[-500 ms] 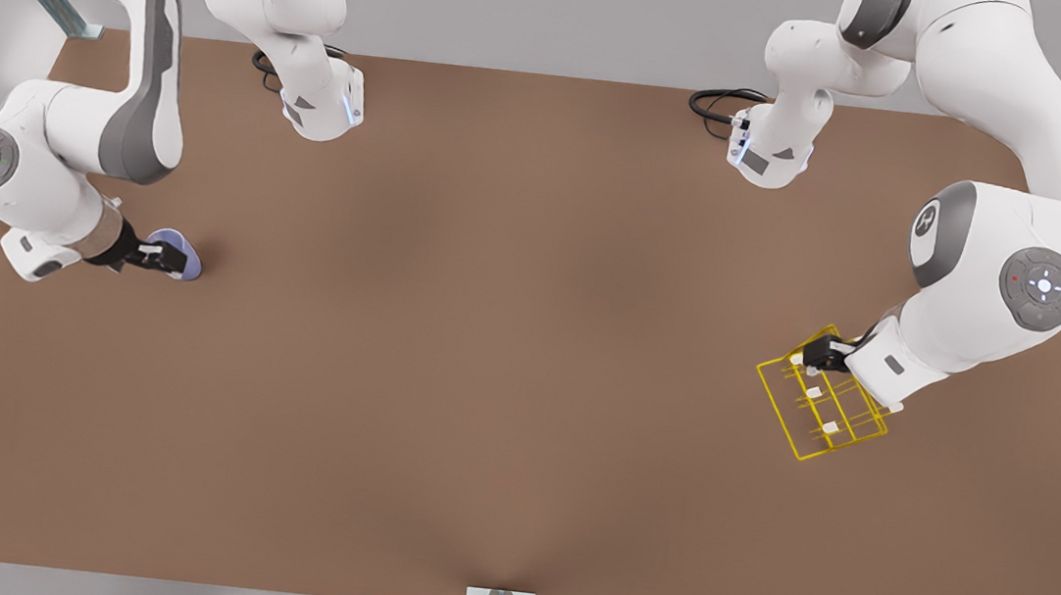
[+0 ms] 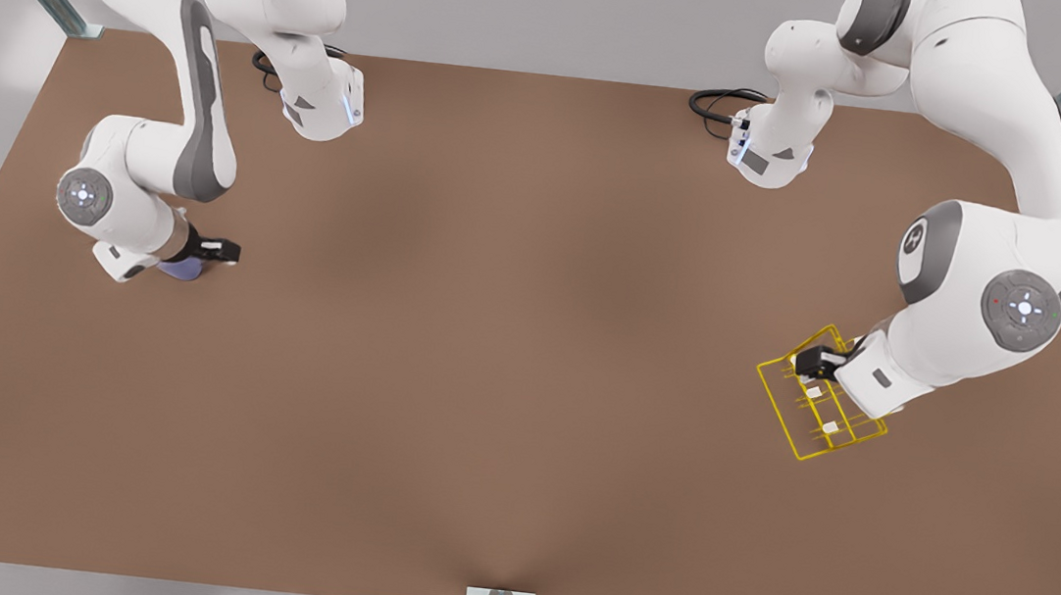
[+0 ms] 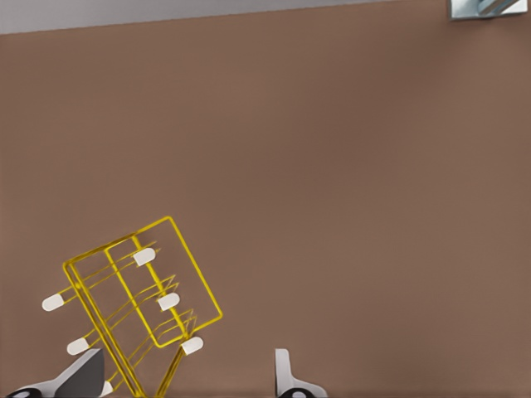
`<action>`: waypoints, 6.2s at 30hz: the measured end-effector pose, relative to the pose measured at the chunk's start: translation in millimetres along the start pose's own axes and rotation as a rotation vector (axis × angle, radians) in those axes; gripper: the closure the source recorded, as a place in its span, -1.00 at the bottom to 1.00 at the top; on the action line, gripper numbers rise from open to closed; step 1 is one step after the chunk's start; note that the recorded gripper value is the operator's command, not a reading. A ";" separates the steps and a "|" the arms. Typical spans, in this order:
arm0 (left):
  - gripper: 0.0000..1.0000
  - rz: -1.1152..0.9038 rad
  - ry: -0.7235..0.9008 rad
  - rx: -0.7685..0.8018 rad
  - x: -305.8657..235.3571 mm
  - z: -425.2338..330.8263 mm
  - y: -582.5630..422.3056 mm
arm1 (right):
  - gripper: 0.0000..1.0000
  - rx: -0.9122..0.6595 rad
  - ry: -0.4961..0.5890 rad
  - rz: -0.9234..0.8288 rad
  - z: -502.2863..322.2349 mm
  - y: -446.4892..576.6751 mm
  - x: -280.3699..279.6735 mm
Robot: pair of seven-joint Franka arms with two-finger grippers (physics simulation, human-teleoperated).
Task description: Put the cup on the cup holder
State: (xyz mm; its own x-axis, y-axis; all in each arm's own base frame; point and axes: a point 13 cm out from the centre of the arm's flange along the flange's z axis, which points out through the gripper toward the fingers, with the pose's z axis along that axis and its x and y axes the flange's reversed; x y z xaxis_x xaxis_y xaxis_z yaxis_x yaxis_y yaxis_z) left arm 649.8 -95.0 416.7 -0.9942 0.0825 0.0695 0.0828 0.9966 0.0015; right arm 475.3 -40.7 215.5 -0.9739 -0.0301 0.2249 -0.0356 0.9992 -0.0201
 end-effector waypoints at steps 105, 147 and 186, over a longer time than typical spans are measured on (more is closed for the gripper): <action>-1.00 0.010 0.001 0.006 0.1 2.5 -15.6 | 0.57 0.023 -0.333 -0.365 7.4 96.7 -95.8; -1.00 -0.009 0.011 0.004 -1.6 11.3 -22.7 | -0.20 -1.570 -0.359 -0.338 74.3 681.4 -84.7; -1.00 -0.583 0.003 0.163 -7.7 102.5 -282.0 | -0.91 -0.670 -0.763 -0.686 -103.3 189.9 -152.2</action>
State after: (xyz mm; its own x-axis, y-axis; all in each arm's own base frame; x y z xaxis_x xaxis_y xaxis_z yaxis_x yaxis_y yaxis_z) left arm 627.0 -376.0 313.5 -0.8721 -0.4778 0.1061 -0.4879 0.8656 -0.1128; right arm 639.9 156.5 278.1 -0.6880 -0.3393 -0.6415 -0.6900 0.5797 0.4334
